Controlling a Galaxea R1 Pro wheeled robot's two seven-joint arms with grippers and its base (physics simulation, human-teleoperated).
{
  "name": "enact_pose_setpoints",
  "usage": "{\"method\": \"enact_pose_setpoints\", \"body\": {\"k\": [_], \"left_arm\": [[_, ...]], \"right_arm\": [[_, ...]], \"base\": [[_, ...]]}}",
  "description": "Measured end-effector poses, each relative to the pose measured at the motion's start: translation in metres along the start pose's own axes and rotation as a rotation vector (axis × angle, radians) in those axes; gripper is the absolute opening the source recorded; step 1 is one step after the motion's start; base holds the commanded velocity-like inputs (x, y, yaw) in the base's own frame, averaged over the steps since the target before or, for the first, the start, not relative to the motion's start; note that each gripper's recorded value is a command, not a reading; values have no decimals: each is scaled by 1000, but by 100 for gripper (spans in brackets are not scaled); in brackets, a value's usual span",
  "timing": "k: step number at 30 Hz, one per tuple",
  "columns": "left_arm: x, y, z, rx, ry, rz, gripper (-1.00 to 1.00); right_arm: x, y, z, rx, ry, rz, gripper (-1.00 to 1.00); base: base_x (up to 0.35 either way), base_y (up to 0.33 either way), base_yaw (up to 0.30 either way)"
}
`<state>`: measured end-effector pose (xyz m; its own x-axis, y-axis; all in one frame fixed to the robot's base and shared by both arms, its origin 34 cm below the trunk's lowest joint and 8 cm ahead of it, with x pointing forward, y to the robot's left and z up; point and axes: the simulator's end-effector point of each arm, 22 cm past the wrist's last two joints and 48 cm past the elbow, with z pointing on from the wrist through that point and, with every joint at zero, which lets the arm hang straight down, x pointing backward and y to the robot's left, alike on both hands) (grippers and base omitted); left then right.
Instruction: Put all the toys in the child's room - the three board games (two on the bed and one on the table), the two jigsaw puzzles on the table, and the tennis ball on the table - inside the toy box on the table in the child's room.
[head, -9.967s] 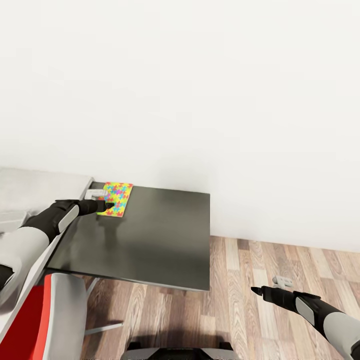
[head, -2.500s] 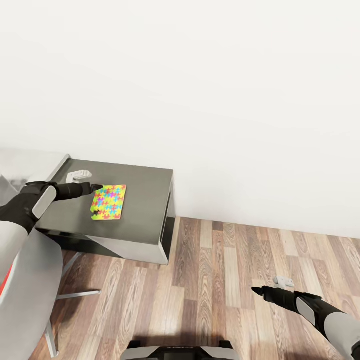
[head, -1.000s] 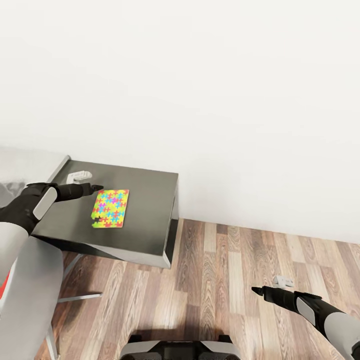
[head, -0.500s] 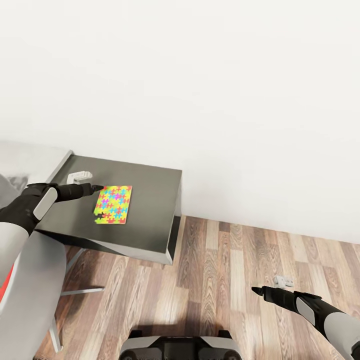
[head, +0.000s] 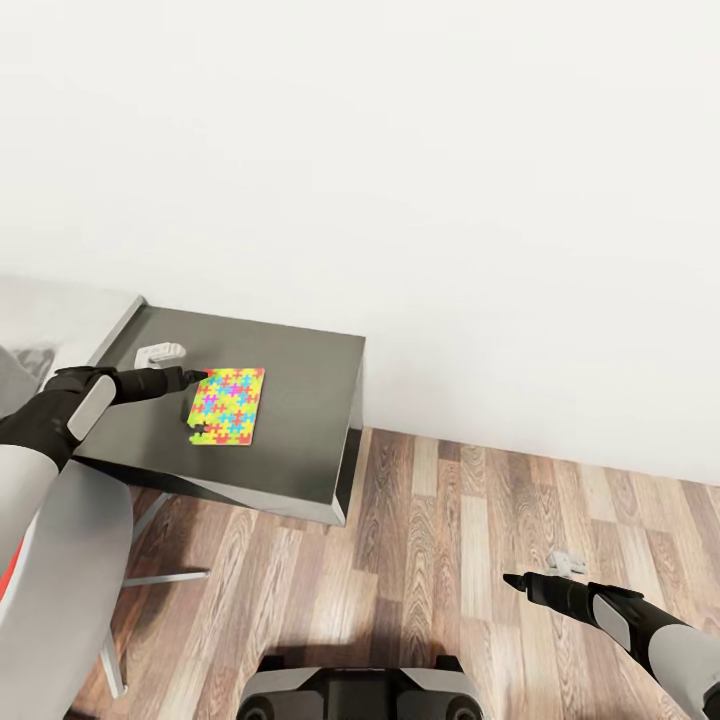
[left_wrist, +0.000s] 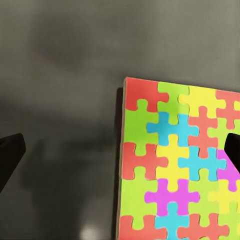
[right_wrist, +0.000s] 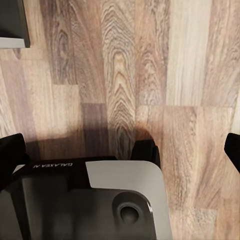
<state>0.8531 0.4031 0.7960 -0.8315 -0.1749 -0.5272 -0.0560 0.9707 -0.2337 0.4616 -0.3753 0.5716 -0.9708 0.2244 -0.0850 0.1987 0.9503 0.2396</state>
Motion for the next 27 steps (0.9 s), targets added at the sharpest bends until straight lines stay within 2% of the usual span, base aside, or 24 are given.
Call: {"method": "enact_pose_setpoints", "body": {"k": [27], "left_arm": [[2,-6,3,11,3,-1,100]], "right_arm": [[0,0,0,0,1,0,100]], "base": [[2,-17,-14]]}}
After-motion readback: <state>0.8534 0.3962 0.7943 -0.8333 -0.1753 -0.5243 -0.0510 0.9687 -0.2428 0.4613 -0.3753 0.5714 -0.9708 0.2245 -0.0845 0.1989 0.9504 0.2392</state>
